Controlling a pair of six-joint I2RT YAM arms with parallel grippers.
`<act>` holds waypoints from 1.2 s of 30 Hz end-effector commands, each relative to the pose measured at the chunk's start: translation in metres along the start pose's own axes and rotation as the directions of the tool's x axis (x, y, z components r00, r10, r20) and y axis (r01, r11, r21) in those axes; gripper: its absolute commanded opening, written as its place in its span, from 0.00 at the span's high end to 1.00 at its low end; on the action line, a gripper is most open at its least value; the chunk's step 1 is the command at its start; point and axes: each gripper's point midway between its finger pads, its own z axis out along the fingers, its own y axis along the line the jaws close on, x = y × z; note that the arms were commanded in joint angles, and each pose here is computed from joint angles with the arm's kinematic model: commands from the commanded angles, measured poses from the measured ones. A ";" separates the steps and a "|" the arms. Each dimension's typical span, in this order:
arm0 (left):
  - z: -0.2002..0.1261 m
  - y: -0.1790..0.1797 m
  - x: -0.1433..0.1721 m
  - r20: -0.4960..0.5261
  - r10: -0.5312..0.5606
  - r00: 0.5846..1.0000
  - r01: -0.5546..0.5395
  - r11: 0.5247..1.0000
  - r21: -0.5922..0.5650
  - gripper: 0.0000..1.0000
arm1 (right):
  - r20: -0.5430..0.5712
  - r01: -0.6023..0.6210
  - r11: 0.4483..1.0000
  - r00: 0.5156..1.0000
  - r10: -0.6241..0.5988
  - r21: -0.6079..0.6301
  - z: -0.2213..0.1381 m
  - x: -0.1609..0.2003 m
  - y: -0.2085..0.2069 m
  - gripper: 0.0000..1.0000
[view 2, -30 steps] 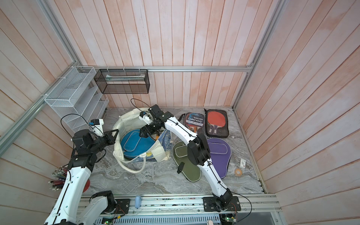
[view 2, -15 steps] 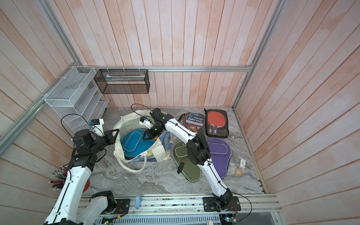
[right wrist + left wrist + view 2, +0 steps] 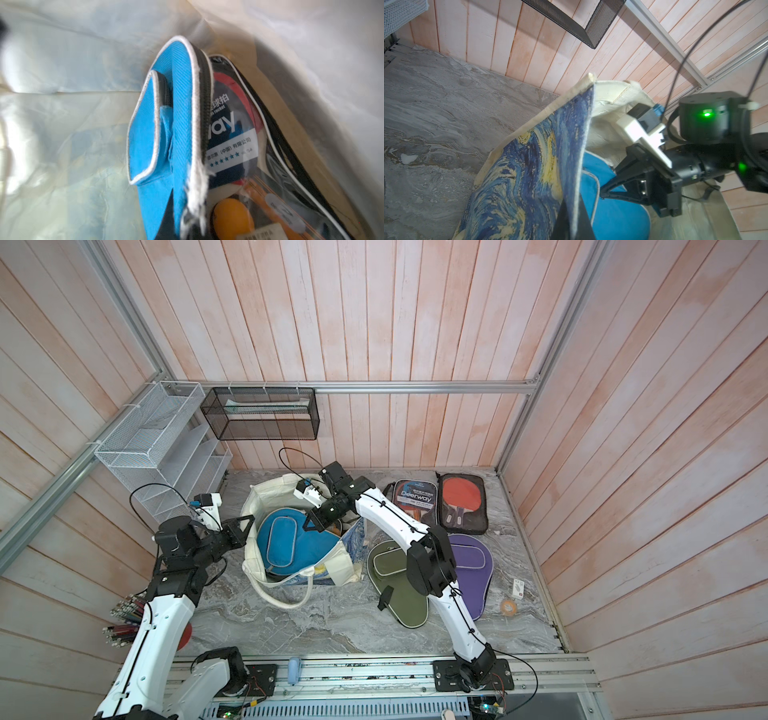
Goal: Remove the ping pong set from the canvas bag
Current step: Pick up the ping pong set from the canvas bag.
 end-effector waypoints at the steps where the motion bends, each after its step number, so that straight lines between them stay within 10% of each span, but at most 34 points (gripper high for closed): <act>1: -0.003 -0.009 -0.009 0.042 0.028 0.999 -0.029 0.999 0.038 1.00 | 0.197 0.124 0.992 0.973 -0.123 0.010 -0.061 -0.058 0.041 1.00; 36: 0.018 -0.008 -0.057 0.135 0.093 0.986 -0.099 0.994 0.036 1.00 | 0.700 0.212 0.974 0.684 -0.203 0.074 -0.265 -0.146 0.075 1.00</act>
